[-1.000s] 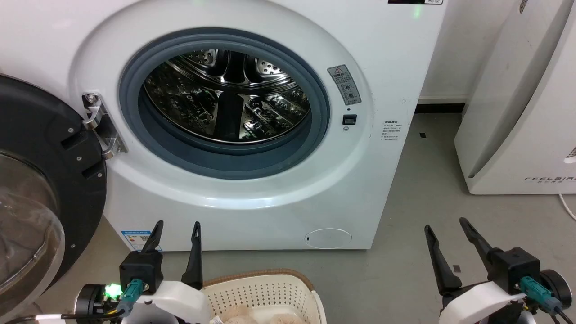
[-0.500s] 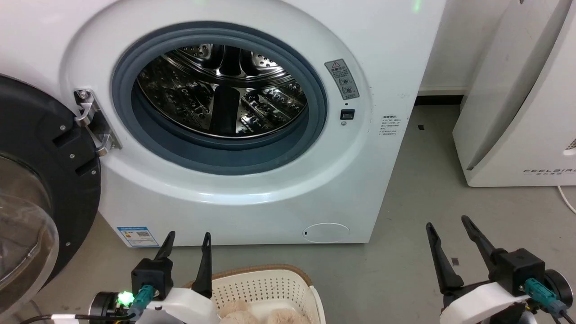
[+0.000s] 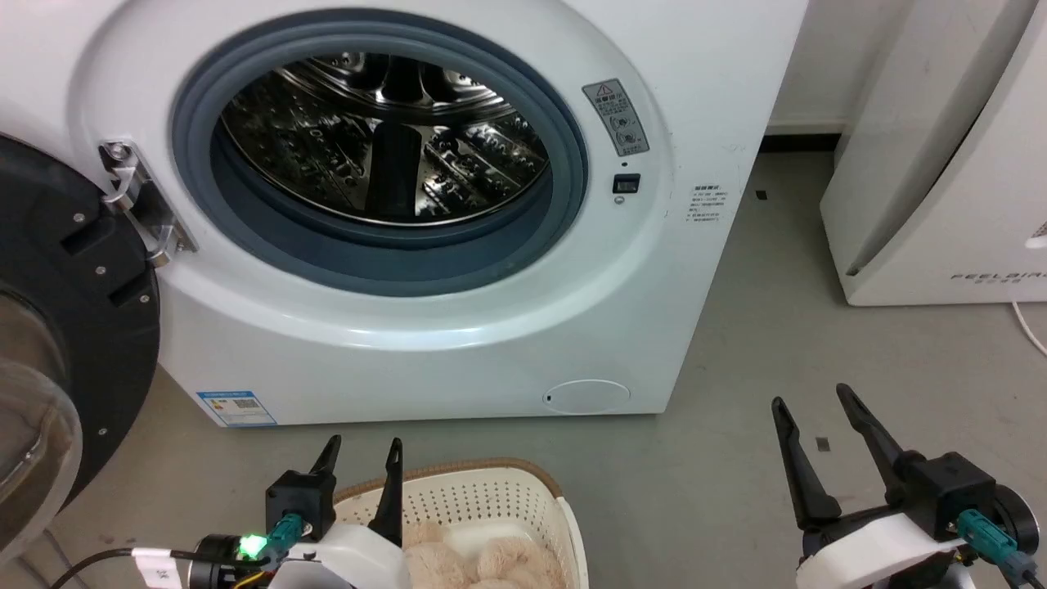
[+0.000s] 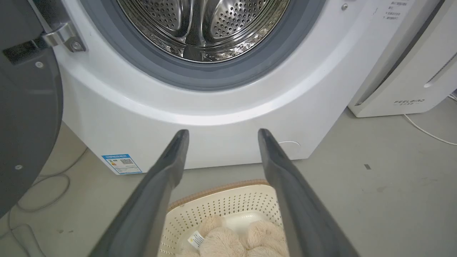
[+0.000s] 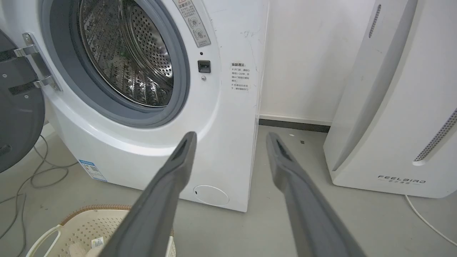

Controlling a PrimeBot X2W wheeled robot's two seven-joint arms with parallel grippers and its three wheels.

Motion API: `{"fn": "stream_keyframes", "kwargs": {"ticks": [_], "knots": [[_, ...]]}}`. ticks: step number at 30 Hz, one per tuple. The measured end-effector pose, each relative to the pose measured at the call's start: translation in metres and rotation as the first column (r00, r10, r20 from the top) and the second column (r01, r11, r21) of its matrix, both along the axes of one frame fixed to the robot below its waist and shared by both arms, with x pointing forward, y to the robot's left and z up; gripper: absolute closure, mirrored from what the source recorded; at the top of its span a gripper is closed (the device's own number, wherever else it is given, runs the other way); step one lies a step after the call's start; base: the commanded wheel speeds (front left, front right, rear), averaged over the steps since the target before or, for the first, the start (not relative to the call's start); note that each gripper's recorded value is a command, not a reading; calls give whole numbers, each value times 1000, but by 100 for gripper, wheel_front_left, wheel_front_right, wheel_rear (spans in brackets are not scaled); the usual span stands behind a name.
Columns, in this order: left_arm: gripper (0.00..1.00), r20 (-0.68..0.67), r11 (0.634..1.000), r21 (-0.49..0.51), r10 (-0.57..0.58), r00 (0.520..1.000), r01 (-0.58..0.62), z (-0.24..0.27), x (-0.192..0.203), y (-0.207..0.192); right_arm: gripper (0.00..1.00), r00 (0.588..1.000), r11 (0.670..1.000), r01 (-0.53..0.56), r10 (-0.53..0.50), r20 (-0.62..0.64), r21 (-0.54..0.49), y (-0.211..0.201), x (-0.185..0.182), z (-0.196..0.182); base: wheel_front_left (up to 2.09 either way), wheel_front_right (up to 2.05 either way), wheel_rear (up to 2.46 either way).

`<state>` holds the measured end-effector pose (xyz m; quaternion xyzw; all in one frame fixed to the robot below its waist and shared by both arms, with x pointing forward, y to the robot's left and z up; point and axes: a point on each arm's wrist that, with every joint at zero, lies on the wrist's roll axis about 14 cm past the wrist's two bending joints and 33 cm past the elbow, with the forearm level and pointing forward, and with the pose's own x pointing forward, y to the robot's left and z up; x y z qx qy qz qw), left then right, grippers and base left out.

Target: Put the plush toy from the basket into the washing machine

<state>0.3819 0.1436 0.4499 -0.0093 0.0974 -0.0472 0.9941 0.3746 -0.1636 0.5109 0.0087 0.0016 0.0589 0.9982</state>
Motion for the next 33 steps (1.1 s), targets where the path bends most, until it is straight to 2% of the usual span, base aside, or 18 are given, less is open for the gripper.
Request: {"fn": "stream_keyframes", "kwargs": {"ticks": [11, 21, 33], "knots": [[0, -124, 999, -11, -42, 991, 41, -43, 11, -12, 0, 1000, 1000, 8, -7, -26, 8, -2, 7, -13, 0, 0, 0], [0, -247, 996, -6, -85, 965, 86, -88, 18, -19, 0, 999, 1000, 12, -11, -51, 16, -3, 16, -27, 0, 0, 0], [0, -427, 989, 4, -132, 895, 147, -150, 20, -23, 0, 997, 999, 36, -34, -69, 27, -11, 30, -42, 0, 0, 0]]}}
